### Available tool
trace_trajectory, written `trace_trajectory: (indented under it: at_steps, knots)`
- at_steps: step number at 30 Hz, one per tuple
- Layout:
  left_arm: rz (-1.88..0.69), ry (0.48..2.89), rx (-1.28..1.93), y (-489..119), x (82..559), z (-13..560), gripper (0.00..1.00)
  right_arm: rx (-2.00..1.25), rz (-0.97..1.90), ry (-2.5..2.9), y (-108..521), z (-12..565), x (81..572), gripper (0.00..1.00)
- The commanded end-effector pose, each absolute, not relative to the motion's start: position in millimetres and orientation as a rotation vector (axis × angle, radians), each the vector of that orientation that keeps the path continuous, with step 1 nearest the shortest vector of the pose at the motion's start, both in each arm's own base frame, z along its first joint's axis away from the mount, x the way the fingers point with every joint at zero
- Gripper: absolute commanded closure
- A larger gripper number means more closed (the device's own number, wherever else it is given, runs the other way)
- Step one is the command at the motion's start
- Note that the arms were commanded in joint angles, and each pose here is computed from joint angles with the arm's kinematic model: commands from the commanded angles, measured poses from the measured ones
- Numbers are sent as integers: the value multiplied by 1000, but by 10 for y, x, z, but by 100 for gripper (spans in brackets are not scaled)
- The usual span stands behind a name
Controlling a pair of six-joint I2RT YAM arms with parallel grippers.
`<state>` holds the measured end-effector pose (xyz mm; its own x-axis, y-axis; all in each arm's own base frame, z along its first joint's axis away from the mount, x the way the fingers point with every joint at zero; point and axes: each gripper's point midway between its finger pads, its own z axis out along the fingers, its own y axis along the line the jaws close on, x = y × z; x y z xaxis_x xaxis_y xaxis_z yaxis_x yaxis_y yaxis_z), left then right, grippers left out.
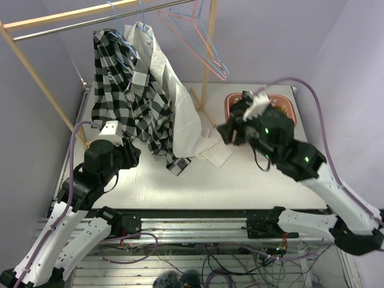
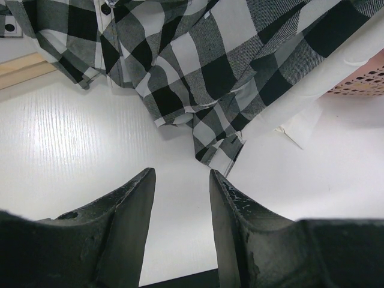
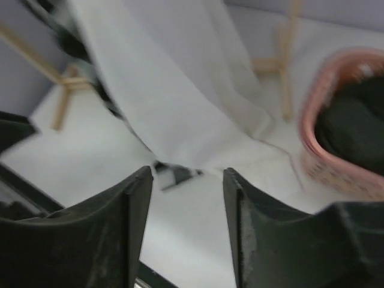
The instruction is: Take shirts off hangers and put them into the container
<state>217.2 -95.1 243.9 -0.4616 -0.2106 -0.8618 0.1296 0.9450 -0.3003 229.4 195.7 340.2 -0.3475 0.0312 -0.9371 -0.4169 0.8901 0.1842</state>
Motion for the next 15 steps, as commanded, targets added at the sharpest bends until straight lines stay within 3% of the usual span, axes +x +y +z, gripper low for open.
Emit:
trace_trajectory:
  at_steps: [1, 7, 15]
  knots:
    - [-397, 1993, -71, -947, 2178, 2501, 48, -570, 729, 1759, 2770, 4043, 2310, 47]
    - [-394, 1997, -69, -950, 2178, 2495, 48, -685, 794, 1602, 3432, 4652, 2412, 49]
    - [-395, 2003, -64, -964, 2176, 2479, 47, -676, 629, 1468, 3843, 5045, 2837, 49]
